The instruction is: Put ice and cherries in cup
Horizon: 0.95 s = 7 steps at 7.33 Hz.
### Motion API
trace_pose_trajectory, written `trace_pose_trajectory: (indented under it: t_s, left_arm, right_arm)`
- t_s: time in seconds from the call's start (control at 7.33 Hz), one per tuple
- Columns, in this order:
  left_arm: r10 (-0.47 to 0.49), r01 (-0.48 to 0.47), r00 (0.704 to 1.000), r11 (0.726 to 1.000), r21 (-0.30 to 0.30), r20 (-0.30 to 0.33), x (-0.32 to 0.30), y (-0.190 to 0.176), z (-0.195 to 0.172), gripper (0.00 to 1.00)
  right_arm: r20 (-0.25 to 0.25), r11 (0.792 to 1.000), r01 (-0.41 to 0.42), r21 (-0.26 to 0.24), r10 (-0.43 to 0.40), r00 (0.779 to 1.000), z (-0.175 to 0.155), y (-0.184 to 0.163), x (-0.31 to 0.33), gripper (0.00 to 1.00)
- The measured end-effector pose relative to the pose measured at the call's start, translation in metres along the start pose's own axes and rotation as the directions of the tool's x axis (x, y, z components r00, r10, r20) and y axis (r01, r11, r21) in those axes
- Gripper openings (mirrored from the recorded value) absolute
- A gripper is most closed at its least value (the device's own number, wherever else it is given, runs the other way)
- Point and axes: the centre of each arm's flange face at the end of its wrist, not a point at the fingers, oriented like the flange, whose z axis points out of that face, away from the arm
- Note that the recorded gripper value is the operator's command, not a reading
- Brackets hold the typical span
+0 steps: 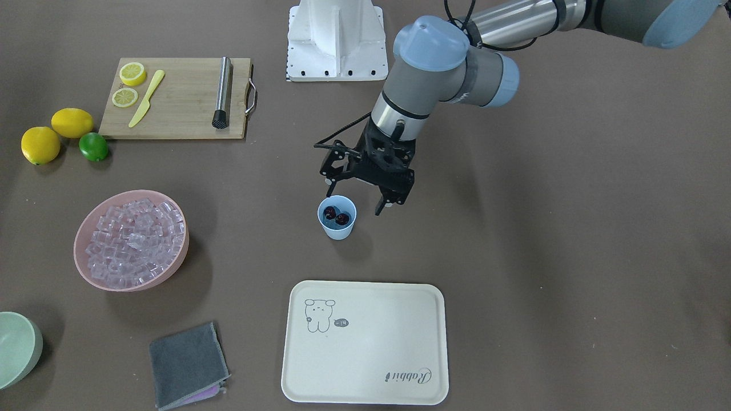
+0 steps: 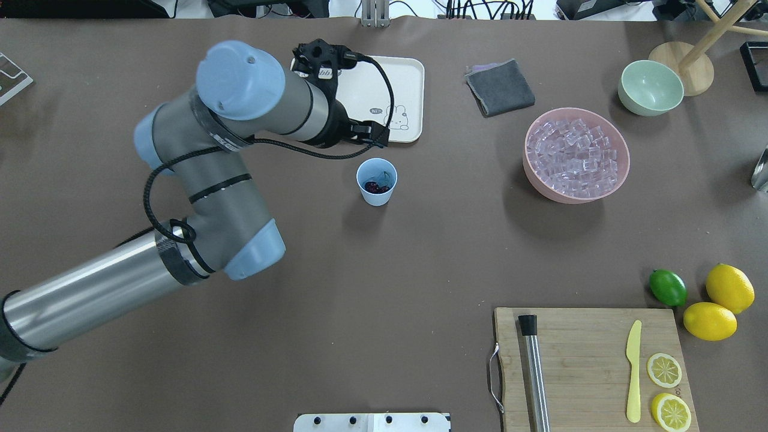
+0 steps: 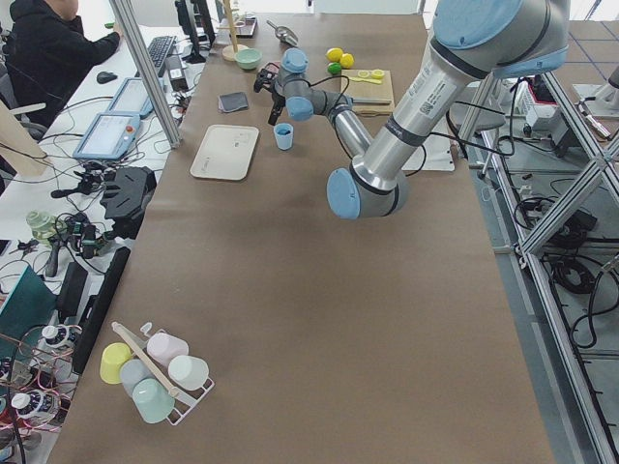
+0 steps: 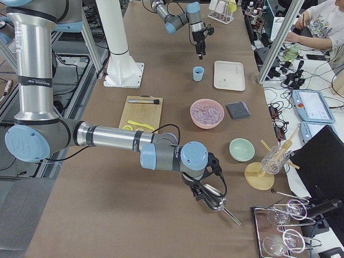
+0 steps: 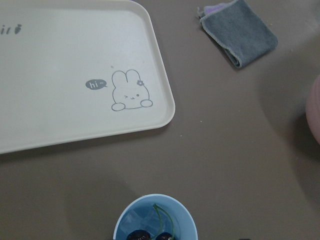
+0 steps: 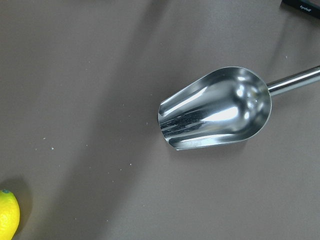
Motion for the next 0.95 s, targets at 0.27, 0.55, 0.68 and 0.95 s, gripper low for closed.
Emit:
trace_pose_trajectory:
  t_s: [0.27,0.55,0.68,0.95]
  left_arm:
    - [-0.096,0.099,0.994,0.993,-0.056,0.054,-0.148,-0.050,-0.053,0.97]
    - [-0.102,0.112,0.991,0.988,-0.107,0.092,-0.303,-0.062,-0.123,0.97]
    - [-0.061,0.078,0.990,0.988,-0.132,0.129,-0.371,-0.053,-0.152,0.97]
    - [0.036,0.004,0.980,0.979,-0.202,0.195,-0.491,-0.027,-0.224,0.97]
  right_arm:
    - [-0.001,1.000,-0.001,-0.002,0.001,1.000,0.001,0.001,0.000,0.99]
    - [-0.004,1.000,-0.001,-0.003,0.001,1.000,0.000,0.002,0.001,0.99]
    - [-0.009,1.000,-0.003,-0.001,0.003,1.000,-0.002,0.001,0.003,0.99]
    - [-0.020,1.000,-0.021,0.010,0.021,1.000,-0.009,0.009,0.010,0.99]
